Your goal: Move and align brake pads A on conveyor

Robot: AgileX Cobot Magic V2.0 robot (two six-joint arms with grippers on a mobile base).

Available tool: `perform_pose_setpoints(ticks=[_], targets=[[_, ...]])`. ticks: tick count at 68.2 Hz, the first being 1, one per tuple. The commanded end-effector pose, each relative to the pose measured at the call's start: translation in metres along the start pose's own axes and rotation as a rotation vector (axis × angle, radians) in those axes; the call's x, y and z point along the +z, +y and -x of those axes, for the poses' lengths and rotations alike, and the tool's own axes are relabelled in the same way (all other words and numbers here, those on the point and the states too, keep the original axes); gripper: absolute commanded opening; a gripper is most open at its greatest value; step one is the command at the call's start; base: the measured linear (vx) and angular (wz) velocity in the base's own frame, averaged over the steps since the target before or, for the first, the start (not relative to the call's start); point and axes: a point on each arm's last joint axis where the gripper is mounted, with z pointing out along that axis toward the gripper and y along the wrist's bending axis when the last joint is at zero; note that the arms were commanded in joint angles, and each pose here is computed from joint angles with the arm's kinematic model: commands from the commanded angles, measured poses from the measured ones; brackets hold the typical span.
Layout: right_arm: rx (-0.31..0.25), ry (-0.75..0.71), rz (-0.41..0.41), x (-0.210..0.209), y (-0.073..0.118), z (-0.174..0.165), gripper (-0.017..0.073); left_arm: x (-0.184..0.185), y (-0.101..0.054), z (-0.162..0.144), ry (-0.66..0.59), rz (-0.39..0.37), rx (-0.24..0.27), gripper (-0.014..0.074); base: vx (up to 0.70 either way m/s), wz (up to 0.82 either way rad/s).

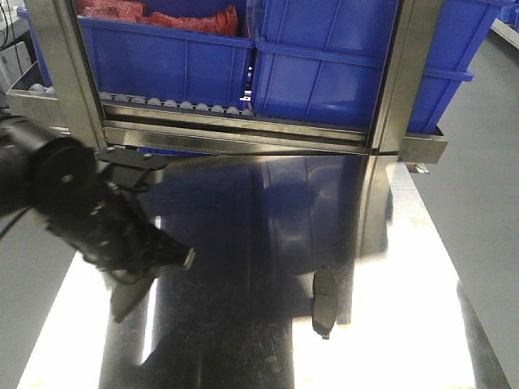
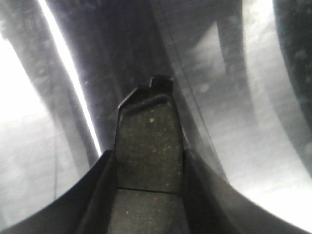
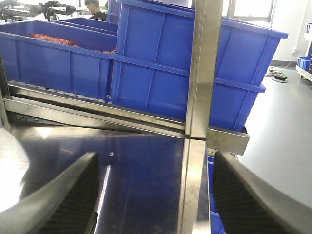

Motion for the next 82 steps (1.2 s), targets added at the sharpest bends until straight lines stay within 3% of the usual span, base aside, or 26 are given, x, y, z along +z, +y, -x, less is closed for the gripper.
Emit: perform_pose_setpoints(ticks=[1, 41, 61, 82], targets=[[-0.004, -0.085, -0.007, 0.0, -0.001, 0.014, 0.0484, -0.038, 0.007, -0.016, -0.127, 0.011, 0.001, -0.0007, 0.0, 0.0], [-0.004, -0.085, -0.007, 0.0, -0.001, 0.014, 0.0484, -0.11, 0.039, -0.159, -0.769, -0.136, -0.013, -0.0007, 0.0, 0.0], [-0.004, -0.085, -0.007, 0.0, -0.001, 0.014, 0.0484, -0.108, 0.048, -0.203, -0.902, -0.163, -0.016, -0.0006, 0.0, 0.0], [-0.004, -0.085, -0.007, 0.0, -0.001, 0.014, 0.0484, -0.11, 0.048, -0.208, -0.914, -0.179, -0.027, -0.0006, 0.0, 0.0]])
